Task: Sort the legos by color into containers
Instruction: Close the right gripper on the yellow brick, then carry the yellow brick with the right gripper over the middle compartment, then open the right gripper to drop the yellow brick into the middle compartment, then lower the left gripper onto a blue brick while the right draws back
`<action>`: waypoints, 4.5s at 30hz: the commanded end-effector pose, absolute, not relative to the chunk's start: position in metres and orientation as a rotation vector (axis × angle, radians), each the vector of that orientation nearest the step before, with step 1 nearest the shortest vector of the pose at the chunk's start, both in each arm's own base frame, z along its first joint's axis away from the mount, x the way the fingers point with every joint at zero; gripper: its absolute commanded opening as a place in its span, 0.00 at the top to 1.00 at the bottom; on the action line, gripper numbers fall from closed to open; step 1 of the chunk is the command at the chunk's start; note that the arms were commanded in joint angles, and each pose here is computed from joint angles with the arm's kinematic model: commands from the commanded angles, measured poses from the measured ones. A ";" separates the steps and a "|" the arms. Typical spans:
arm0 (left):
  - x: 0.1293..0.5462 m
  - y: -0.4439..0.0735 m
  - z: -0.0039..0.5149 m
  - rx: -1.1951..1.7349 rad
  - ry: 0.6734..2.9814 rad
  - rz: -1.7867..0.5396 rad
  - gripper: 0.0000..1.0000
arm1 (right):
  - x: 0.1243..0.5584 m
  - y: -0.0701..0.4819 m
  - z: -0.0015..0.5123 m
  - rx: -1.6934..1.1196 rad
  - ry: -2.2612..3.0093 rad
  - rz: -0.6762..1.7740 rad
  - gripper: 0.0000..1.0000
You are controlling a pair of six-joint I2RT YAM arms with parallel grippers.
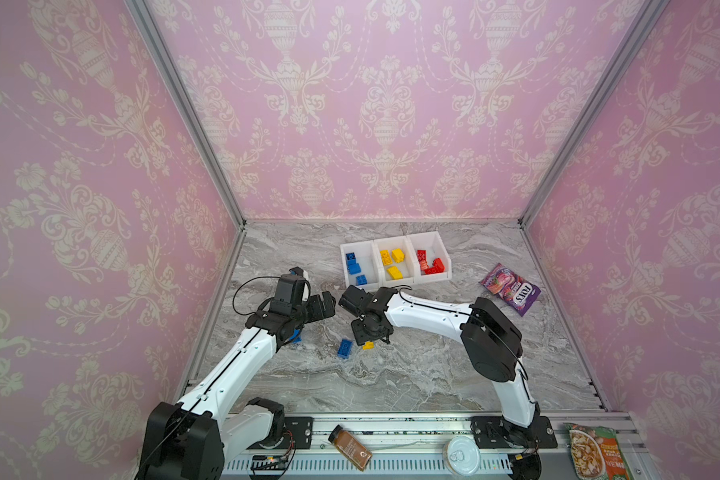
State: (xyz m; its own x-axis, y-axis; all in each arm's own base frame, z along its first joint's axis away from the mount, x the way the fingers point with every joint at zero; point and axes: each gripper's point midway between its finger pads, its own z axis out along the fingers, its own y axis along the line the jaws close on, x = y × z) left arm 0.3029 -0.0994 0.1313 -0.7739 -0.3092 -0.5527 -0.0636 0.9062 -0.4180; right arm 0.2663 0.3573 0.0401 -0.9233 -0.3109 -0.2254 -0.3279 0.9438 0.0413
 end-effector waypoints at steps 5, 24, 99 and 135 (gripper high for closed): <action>0.299 -0.099 0.130 -0.270 2.431 -0.520 0.01 | 0.266 0.357 0.039 -0.516 2.881 0.079 0.41; 0.297 -0.098 0.129 -0.276 2.429 -0.527 0.01 | 0.266 0.351 0.052 -0.498 2.853 0.087 0.61; 0.292 -0.109 0.132 -0.272 2.447 -0.609 0.01 | 0.501 0.259 0.128 -0.130 2.595 0.143 0.48; 0.214 -0.170 0.057 0.531 2.963 -0.049 0.16 | 0.254 0.206 0.134 -0.119 2.752 0.487 0.00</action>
